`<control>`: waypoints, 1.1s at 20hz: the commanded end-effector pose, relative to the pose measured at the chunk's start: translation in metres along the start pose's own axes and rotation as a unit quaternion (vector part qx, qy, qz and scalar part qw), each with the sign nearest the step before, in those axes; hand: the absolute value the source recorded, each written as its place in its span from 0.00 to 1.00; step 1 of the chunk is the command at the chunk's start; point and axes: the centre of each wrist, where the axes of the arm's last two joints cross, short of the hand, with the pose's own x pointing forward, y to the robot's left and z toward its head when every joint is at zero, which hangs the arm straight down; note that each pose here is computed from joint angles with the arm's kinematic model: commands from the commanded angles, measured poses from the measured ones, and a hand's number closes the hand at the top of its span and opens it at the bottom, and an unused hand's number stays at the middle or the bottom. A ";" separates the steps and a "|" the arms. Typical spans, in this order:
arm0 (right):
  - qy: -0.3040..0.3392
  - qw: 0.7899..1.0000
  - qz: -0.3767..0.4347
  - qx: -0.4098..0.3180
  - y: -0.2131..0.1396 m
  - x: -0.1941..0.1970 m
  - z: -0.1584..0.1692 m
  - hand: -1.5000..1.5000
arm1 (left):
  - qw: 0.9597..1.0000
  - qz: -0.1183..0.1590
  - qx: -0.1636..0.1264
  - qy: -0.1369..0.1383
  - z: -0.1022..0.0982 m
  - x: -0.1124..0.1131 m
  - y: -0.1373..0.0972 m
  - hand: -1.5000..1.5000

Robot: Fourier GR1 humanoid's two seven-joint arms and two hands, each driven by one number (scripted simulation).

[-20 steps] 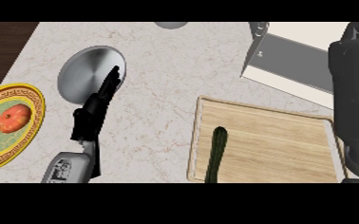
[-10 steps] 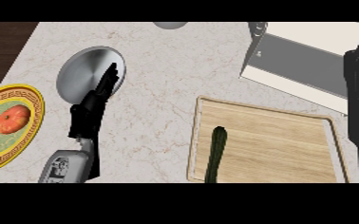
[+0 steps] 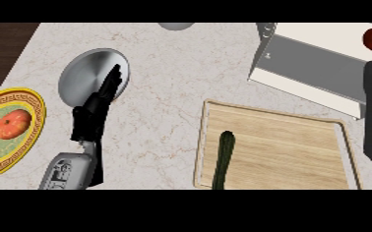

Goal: Pick the bell pepper from the tray and place it in the tiered shelf

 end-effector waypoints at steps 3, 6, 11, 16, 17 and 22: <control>0.015 0.997 -0.066 0.025 -0.034 0.023 -0.005 0.00 | 1.000 -0.006 0.006 -0.008 0.005 0.003 0.003 0.50; 0.008 0.996 -0.082 0.042 -0.018 0.018 -0.005 0.00 | 1.000 -0.001 -0.003 -0.003 0.002 0.007 -0.013 0.50; 0.032 0.987 -0.156 -0.015 -0.061 0.033 -0.023 0.00 | 1.000 0.004 -0.010 0.009 0.018 -0.010 0.000 0.50; 0.080 0.967 -0.227 -0.086 -0.111 0.038 -0.043 0.00 | 1.000 -0.004 0.009 -0.002 0.000 0.009 -0.002 0.50; 0.095 0.962 -0.234 -0.103 -0.126 0.051 -0.057 0.00 | 1.000 0.007 -0.003 0.009 0.005 0.001 0.000 0.50; 0.155 0.960 -0.210 -0.104 -0.173 0.000 -0.043 0.00 | 1.000 0.000 0.011 0.013 0.008 0.000 0.008 0.50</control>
